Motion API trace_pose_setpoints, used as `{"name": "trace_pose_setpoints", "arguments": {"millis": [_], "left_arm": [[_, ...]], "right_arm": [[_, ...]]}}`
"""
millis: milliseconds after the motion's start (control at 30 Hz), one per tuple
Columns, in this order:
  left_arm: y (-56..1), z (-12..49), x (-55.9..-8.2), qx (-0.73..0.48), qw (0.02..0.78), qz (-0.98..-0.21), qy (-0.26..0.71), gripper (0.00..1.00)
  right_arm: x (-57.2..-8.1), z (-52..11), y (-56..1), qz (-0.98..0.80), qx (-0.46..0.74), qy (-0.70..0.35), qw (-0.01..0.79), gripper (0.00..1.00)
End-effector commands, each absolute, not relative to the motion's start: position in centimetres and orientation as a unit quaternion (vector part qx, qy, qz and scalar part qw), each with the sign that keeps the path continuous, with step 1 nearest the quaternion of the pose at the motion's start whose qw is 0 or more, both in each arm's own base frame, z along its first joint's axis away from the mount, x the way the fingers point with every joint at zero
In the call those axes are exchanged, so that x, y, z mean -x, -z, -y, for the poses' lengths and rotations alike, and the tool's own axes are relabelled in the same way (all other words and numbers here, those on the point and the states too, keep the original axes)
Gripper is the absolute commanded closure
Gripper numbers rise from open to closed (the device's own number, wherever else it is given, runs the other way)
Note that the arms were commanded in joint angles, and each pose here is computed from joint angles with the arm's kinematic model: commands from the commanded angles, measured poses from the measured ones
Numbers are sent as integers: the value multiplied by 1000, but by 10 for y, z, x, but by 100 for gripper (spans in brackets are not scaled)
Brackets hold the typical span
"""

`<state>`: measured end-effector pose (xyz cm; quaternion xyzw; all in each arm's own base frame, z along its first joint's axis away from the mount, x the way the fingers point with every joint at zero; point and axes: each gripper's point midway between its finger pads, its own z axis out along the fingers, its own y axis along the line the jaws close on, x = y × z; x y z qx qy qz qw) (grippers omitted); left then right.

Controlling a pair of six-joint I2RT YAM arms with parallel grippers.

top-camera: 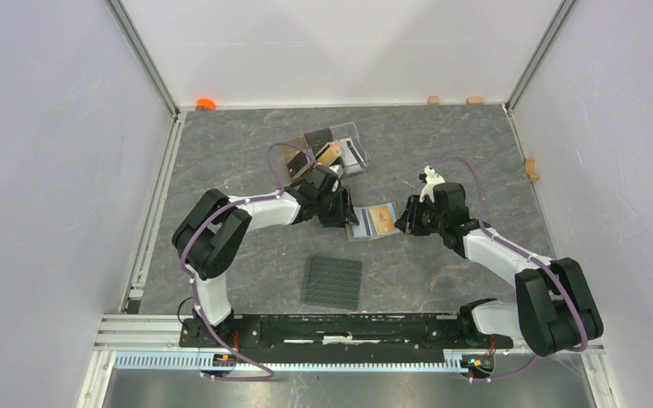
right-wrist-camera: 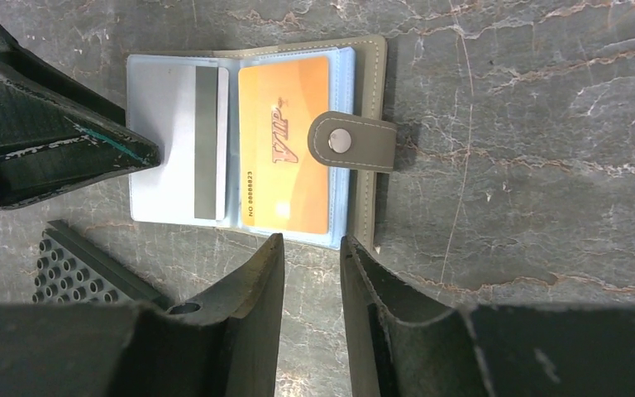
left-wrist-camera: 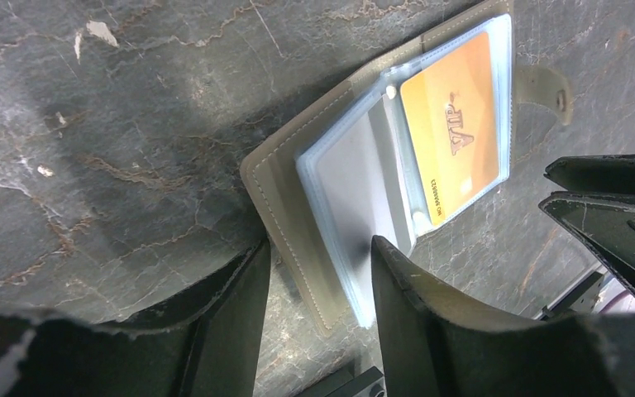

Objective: Put the credit cards into the card holder
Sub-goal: Turn over the card holder at the center of the board.

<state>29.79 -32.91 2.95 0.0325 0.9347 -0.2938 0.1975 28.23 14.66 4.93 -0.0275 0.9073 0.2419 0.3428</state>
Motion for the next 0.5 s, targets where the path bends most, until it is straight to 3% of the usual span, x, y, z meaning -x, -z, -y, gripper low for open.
{"name": "trace_pose_setpoints", "arguments": {"millis": [0, 467], "left_arm": [[-13, 320, -302, -45, 197, -944, 260, 45], [-9, 318, -300, -46, 194, -946, 254, 52]], "right_arm": [[-295, -157, -72, -891, 43, -262, 368, 64], [-300, -160, -46, -900, 46, -262, 344, 66]]}}
